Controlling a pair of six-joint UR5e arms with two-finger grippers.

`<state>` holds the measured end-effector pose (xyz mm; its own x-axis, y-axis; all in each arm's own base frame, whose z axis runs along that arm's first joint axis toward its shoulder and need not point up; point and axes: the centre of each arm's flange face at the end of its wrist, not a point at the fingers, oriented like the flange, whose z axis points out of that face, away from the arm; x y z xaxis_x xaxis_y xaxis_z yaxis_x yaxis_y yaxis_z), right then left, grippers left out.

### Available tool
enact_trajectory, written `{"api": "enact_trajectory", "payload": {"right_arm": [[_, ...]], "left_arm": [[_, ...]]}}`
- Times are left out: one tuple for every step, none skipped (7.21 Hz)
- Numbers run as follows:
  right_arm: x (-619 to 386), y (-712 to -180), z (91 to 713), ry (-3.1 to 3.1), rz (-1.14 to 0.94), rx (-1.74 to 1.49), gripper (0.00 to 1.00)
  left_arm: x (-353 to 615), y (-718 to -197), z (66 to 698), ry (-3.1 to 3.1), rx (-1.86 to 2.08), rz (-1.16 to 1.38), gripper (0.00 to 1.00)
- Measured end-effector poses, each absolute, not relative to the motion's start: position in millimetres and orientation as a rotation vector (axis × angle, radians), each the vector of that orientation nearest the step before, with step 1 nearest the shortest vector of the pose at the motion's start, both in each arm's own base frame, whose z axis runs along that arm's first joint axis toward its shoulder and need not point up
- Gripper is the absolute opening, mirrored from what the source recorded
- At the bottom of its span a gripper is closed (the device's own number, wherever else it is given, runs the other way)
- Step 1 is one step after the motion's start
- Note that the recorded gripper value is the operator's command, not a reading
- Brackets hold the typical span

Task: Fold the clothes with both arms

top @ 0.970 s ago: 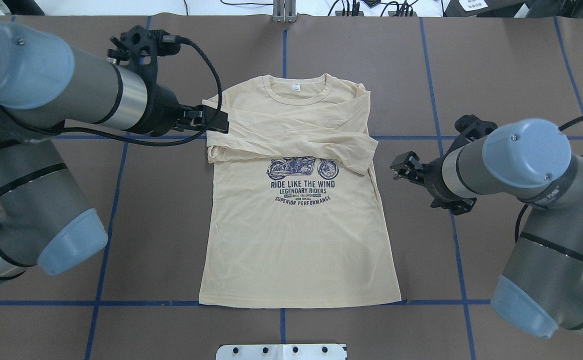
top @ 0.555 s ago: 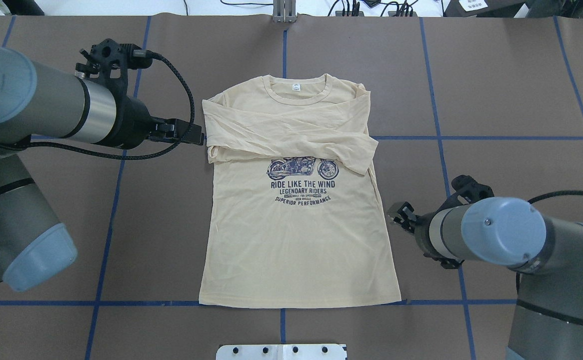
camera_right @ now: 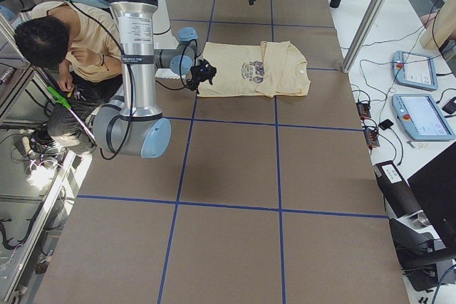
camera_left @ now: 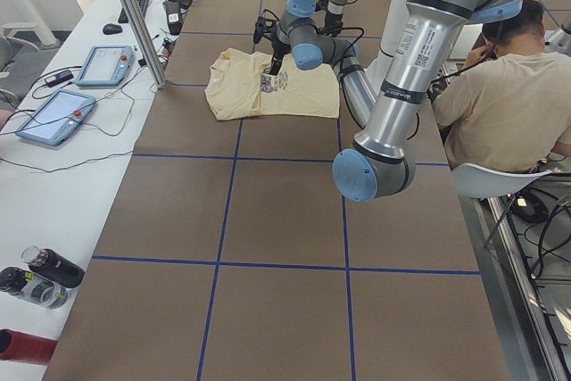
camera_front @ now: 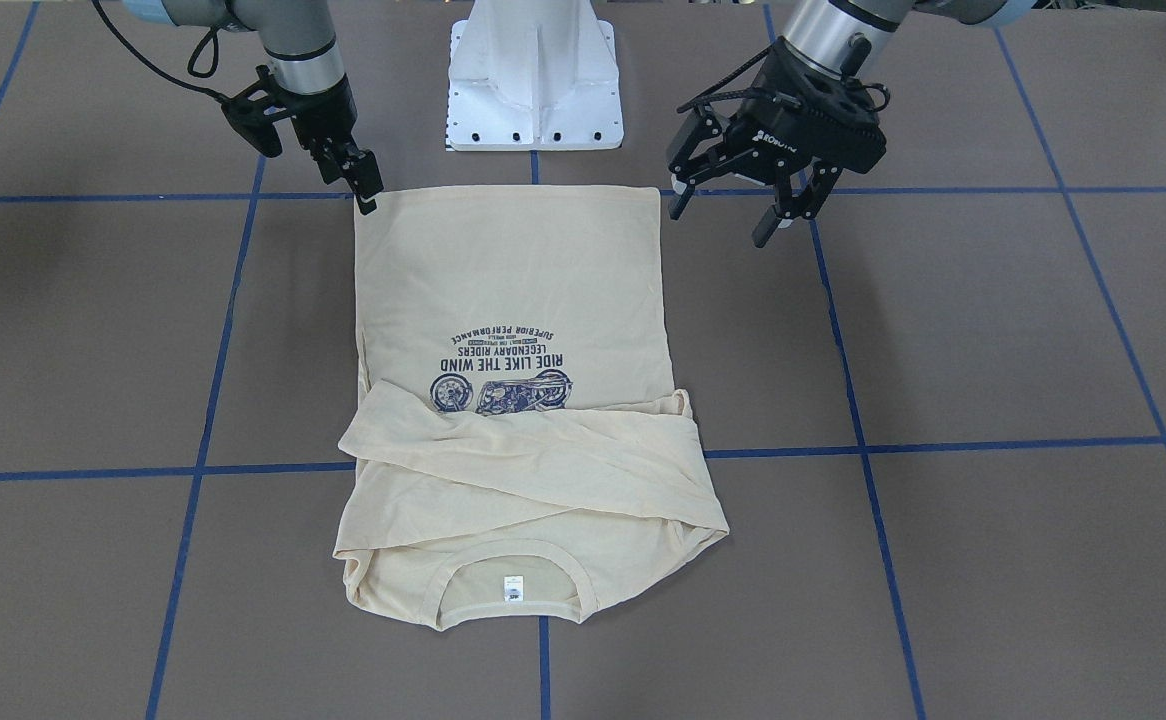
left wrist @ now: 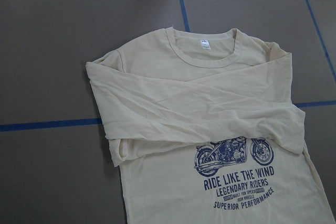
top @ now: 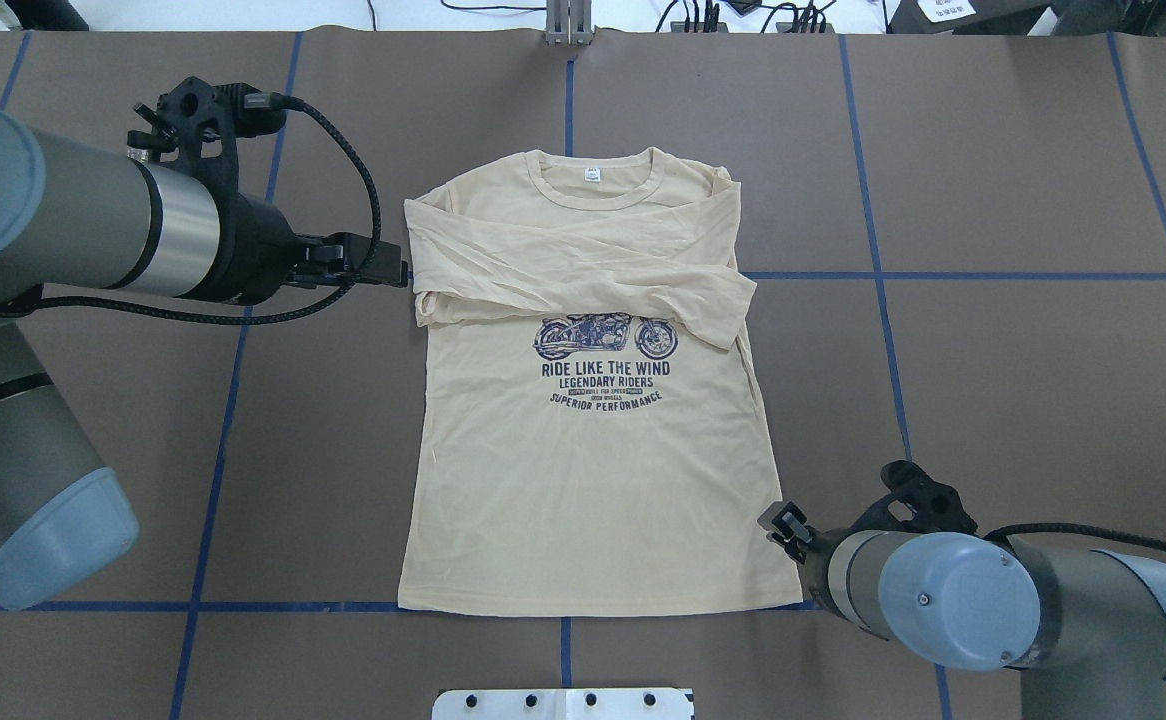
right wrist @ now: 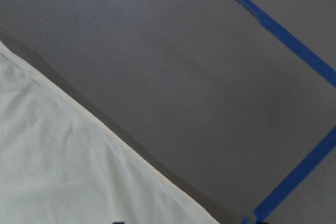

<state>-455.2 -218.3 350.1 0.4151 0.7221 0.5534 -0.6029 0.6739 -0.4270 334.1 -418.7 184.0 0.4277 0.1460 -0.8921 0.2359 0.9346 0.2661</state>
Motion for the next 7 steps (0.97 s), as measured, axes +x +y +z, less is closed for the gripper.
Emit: {"api": "enact_trajectory", "payload": {"right_arm": [[-460,-211,355,-0.767,0.825,-0.173,0.86],[-465,-206,359,-0.757,0.816,-0.176,0.86],[-468,-203,361,-0.752,0.810,-0.178,0.85],[-471,-201,362,-0.749,0.806,-0.181,0.84],[-474,-199,361,-0.750,0.801,-0.185,0.83],[-476,-198,360,-0.750,0.797,-0.188,0.82],[-478,-197,361,-0.748,0.794,-0.189,0.81]], "left_arm": [[335,-418,185,1.133,0.381,-0.059,0.99],[337,-417,186,1.129,0.383,-0.058,0.99],[339,-416,187,1.125,0.386,-0.058,0.99],[340,-415,187,1.124,0.388,-0.057,0.99],[340,-415,187,1.123,0.389,-0.057,0.99],[340,-415,187,1.123,0.390,-0.057,0.99],[340,-415,187,1.123,0.391,-0.056,0.99]]}}
